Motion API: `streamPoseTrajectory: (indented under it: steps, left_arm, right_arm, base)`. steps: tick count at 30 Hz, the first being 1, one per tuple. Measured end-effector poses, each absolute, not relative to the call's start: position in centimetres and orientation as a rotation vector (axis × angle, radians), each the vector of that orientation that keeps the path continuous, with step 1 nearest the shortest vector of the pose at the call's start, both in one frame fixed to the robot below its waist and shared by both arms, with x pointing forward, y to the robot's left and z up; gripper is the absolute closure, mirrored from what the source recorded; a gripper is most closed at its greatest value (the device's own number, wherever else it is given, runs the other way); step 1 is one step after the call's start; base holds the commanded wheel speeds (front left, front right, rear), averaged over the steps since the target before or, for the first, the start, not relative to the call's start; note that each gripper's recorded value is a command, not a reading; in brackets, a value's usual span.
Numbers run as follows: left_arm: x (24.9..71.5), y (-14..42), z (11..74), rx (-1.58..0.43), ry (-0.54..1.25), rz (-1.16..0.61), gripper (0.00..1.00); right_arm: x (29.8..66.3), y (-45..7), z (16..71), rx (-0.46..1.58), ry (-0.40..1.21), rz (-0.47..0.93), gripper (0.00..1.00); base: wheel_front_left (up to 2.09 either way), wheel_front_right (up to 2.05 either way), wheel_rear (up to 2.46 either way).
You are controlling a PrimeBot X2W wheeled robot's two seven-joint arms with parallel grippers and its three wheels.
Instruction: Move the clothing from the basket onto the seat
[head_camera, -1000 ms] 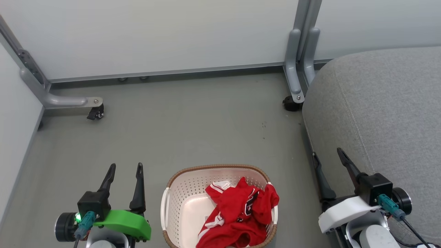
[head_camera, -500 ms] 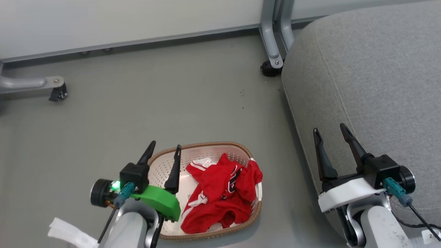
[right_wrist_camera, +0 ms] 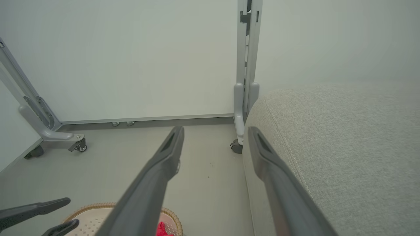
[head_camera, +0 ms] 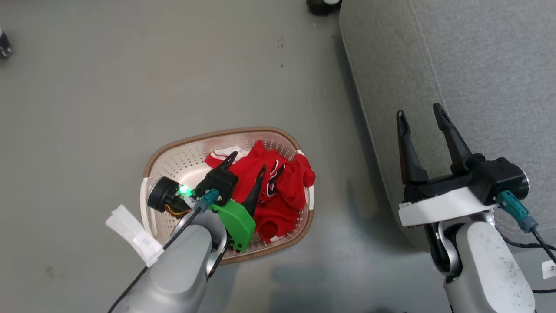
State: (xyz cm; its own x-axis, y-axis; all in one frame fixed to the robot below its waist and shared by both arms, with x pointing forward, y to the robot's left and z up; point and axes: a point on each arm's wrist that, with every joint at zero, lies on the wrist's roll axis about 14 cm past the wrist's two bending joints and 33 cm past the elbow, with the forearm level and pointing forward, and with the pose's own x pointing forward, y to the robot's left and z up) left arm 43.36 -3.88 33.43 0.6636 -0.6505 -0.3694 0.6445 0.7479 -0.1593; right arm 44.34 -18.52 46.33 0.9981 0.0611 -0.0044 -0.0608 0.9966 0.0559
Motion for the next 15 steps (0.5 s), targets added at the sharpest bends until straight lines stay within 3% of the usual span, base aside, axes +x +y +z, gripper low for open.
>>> streamPoseTrajectory:
  steps: [15]
  left_arm:
    - [45.1,-4.9,20.7,0.074,0.7,-0.811,0.0]
  right_arm:
    - [47.4,-19.1,38.9,0.073,0.137,0.05,0.0]
  base:
    - [0.0,0.0,0.0]
